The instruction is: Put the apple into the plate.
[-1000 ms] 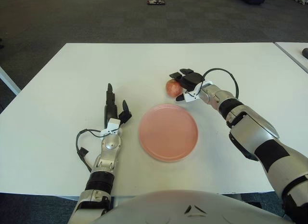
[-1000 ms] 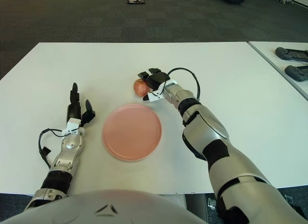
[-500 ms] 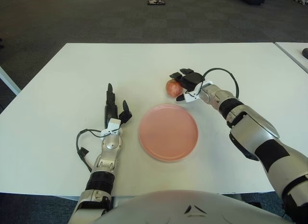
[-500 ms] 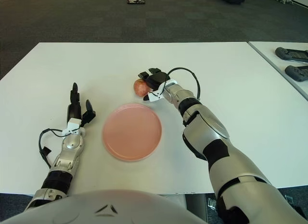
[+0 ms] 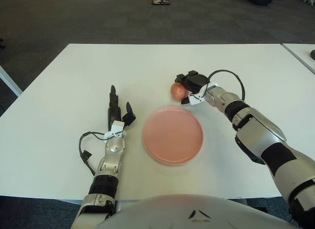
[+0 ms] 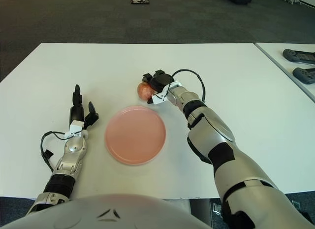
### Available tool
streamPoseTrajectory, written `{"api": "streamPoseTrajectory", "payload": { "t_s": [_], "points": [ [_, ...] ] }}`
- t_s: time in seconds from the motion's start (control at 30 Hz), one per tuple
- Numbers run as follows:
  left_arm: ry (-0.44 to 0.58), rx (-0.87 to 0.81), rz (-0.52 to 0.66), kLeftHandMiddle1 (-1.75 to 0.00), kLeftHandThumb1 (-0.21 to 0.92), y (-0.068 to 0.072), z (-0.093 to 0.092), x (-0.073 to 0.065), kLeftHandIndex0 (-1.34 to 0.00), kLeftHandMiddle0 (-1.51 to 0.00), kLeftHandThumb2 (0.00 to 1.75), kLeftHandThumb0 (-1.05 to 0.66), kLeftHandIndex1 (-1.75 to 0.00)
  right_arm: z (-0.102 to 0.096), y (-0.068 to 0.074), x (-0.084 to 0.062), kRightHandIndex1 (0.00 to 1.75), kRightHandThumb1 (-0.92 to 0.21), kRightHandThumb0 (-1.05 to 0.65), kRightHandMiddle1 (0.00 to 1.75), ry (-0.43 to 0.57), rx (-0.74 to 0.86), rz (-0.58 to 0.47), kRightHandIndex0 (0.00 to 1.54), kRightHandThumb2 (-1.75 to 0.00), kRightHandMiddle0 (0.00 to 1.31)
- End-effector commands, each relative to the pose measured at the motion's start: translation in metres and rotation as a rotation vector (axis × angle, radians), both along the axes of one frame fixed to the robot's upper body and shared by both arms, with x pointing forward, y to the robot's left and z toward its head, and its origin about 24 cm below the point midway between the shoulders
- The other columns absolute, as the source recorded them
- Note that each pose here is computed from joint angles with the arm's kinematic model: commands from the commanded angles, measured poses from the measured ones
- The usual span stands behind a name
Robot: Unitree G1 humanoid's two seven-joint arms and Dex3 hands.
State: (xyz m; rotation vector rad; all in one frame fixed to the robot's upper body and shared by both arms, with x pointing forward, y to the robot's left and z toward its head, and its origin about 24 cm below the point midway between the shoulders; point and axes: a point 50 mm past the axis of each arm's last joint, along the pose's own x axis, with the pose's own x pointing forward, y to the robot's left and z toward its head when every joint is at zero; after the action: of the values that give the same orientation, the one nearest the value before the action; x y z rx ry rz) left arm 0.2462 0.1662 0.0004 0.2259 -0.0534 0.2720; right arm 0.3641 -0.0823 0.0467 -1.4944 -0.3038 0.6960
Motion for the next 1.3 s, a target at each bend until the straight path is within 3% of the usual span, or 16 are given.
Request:
{"api": "streamPoseTrajectory", "payload": {
  "t_s": [0.0,0.13,0.57,1.07,1.27],
  "points": [
    [-0.017,0.002,0.001,0.00,0.92,-0.002,0.005,0.004,0.00,0.00,1.00,-0.90,-0.05,-0.016,-0.007,-0.009,1.69,-0.55,-0.44,1.67,0.038,0.020,-0.006,0.53,-0.93,0.41],
    [-0.023,-0.003,0.000,0.00,0.92,-0.002,0.006,0.004,0.00,0.00,1.00,-0.91,-0.04,-0.017,-0.007,-0.012,1.74,-0.46,-0.44,1.73,0.004,0.045,-0.002,0.67,-1.11,0.50],
    [-0.035,0.007,0.009,0.00,0.92,-0.001,0.008,0.003,0.00,0.00,0.99,-0.90,-0.04,-0.019,-0.002,-0.018,1.75,-0.31,-0.47,1.75,-0.089,0.149,0.002,1.05,-1.32,0.61],
    [-0.046,0.009,0.007,0.00,0.92,-0.001,0.010,0.002,0.00,0.00,1.00,-0.89,-0.04,-0.018,-0.001,-0.017,1.75,-0.26,-0.49,1.75,-0.088,0.199,-0.033,1.15,-1.38,0.65],
    [-0.042,0.005,0.007,0.00,0.92,-0.001,0.011,0.002,0.00,0.00,0.99,-0.89,-0.04,-0.010,-0.003,-0.013,1.75,-0.26,-0.49,1.75,-0.115,0.247,-0.049,1.15,-1.38,0.65]
  ]
}}
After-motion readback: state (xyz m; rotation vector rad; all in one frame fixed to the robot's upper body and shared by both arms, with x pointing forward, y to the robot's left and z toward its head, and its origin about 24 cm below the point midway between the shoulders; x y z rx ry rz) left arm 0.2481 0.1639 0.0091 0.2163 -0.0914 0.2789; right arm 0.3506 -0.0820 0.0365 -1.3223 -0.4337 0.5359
